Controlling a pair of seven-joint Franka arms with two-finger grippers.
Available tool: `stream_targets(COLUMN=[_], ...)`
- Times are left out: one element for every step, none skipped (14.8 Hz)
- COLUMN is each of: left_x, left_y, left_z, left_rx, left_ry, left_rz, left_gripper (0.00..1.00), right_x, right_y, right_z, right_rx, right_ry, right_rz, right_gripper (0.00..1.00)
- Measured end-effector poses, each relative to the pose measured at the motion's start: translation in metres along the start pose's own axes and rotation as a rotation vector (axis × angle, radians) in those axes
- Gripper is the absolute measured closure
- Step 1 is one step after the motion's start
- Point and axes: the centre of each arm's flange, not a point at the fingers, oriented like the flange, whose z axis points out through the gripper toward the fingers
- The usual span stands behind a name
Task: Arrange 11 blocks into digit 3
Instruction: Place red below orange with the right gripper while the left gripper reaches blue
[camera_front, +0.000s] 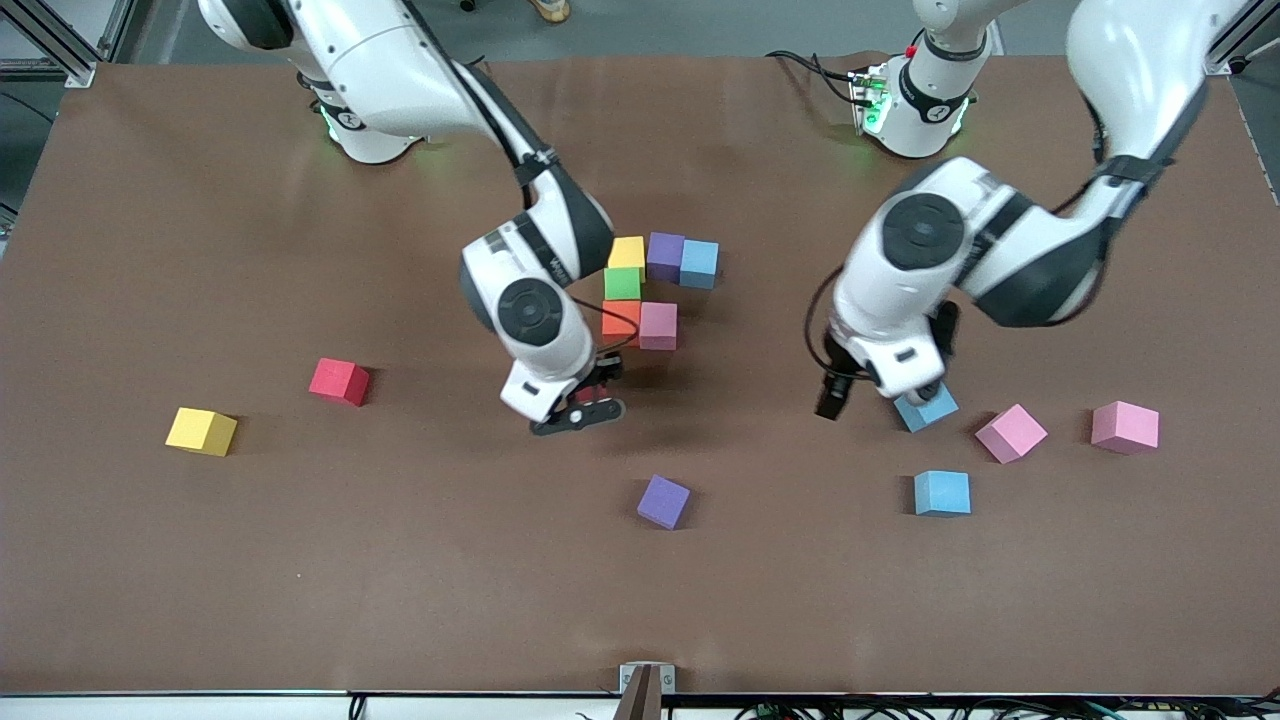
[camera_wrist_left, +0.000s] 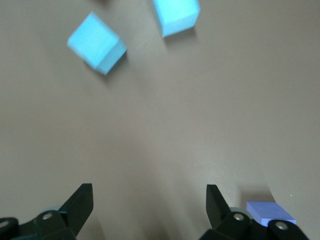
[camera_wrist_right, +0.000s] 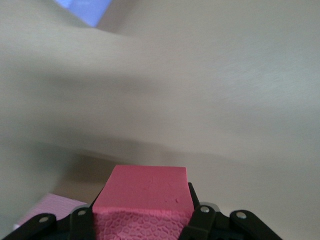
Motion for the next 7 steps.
stream_targets(left_x=[0.021,0.04,0.057,0.071,0.081,0.088,0.095], left_y=[0.0,-0.001,-0.002,-0.004,-0.006,-0.009,-0.013], left_z=[-0.005,-0.011,-0.017,-0.022,-0.026,-0.027,-0.027], left_rx=[0.004,0.01,0.02,0.034,0.052,0.076,0.106], left_ry=[-0.011,-0.015,-0.013,-0.011,-0.01,-0.011,-0.015], left_rz=[0.048,0.09,0.128,0.175,0.233,0.306,0.407], left_gripper=[0.0,0.0,0.0,0.0,0.0,0.0,0.0], right_x=[-0.004,-0.007,-0.007,-0.007,-0.007,-0.006,-0.006], right_y=[-0.01,-0.015,-0.017,-0.017,-0.016,-0.014,-0.014], right_z=[0.008,0.018,0.026,0.035,0.043,0.049,0.053], right_rx=[0.001,-0.001,-0.003,-0.007,-0.01,-0.013,-0.014], right_ry=[0.009,0.01,0.012,0.011,0.009,0.007,0.005], right_rz=[0.021,0.032,0.038,0.04,0.042,0.044,0.046], right_gripper=[0.4,0.4,0.4,0.4,0.4,0.4,0.4])
